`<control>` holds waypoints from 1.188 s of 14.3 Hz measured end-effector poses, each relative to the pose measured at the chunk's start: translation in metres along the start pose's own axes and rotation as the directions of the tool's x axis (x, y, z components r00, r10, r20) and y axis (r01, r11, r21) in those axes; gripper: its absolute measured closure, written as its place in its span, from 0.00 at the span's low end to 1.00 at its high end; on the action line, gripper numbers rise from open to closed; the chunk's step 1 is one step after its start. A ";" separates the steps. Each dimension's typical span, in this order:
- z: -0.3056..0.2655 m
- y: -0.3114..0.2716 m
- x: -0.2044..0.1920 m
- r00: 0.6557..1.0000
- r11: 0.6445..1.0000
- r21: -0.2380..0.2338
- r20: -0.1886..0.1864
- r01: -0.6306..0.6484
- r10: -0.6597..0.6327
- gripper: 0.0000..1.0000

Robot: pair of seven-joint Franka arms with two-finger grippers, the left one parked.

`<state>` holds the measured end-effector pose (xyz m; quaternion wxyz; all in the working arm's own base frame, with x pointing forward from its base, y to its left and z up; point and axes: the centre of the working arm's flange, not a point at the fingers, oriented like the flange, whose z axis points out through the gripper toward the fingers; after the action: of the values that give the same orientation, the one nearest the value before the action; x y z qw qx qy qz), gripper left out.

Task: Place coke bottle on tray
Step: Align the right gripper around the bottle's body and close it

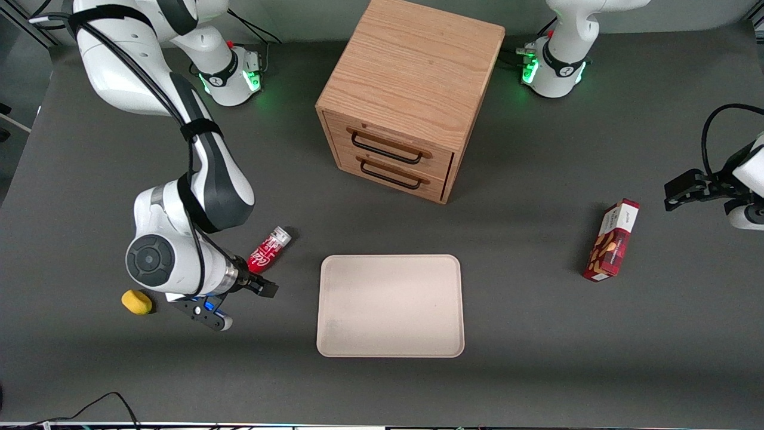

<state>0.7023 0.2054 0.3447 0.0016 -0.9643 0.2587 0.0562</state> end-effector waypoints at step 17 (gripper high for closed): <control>0.115 0.069 -0.030 0.976 0.977 0.087 -0.081 -0.197 0.204 0.00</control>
<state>0.6297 0.1646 0.2356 0.0219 -0.9340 0.3565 0.0027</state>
